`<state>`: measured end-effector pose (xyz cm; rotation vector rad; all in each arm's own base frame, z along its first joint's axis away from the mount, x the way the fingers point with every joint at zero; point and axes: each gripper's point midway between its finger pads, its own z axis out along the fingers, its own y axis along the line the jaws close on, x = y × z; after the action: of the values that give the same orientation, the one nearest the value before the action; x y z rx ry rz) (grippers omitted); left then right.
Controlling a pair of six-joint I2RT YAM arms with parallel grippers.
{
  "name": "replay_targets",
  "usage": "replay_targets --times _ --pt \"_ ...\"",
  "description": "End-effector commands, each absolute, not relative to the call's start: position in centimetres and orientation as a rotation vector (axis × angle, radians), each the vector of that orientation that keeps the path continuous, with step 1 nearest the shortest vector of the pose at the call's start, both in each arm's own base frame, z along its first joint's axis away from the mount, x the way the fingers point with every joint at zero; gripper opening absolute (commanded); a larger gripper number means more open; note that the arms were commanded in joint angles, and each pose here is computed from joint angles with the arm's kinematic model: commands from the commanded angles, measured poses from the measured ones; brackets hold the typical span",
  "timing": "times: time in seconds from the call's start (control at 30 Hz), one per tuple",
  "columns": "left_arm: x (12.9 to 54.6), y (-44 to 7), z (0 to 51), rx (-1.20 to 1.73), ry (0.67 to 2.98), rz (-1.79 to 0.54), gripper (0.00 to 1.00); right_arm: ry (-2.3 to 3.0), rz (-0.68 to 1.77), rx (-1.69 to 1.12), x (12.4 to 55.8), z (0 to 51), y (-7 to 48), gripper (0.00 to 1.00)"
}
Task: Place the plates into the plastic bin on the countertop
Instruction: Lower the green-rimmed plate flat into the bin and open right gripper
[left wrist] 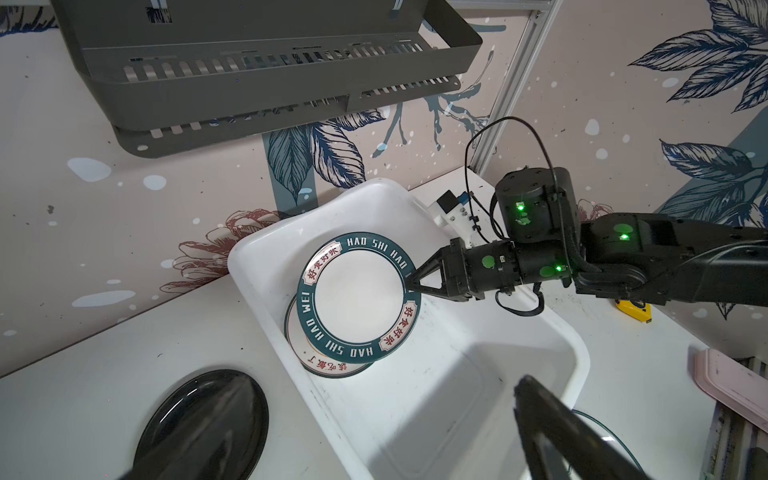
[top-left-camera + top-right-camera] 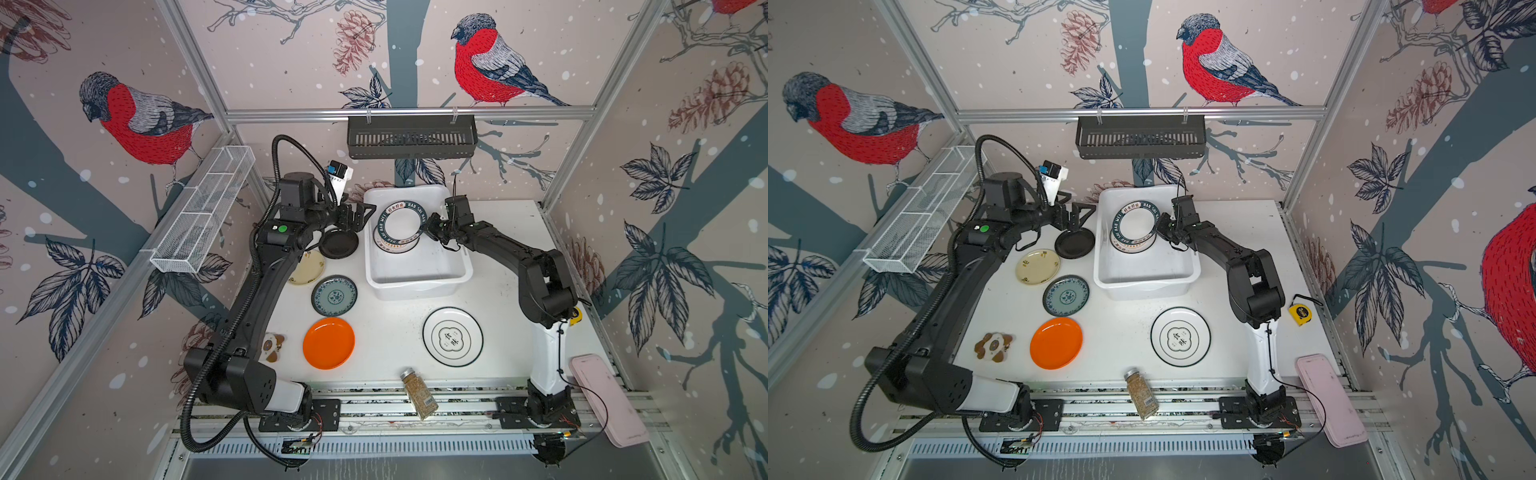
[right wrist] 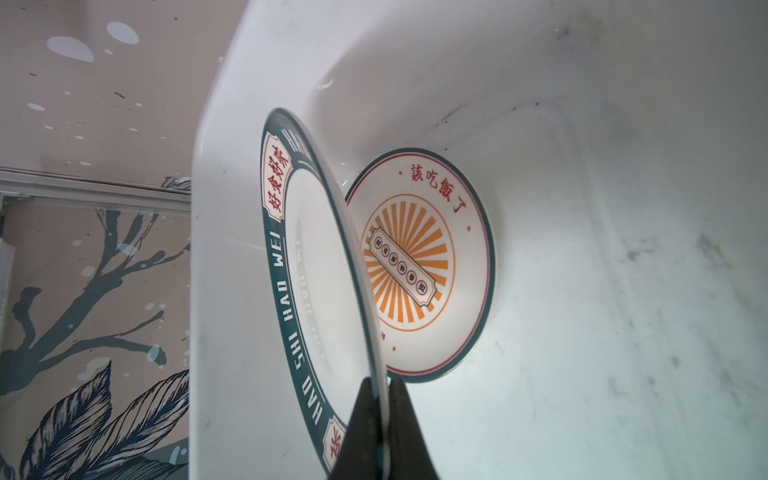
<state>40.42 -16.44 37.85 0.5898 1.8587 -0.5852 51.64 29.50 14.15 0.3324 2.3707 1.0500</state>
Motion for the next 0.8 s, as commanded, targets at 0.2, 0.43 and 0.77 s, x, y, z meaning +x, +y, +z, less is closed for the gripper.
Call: replay_targets --times 0.2,0.43,0.77 --pt "40.5 -16.9 36.9 0.616 1.879 -0.623 0.98 2.419 1.056 0.358 52.5 12.2 30.3 0.04" --pt "40.3 -17.0 36.4 0.641 1.886 -0.623 0.98 2.444 1.070 0.371 52.9 11.2 30.8 0.05" --pt "40.5 -17.1 36.5 0.651 1.877 -0.622 0.98 2.474 1.069 0.395 53.3 10.1 31.4 0.08"
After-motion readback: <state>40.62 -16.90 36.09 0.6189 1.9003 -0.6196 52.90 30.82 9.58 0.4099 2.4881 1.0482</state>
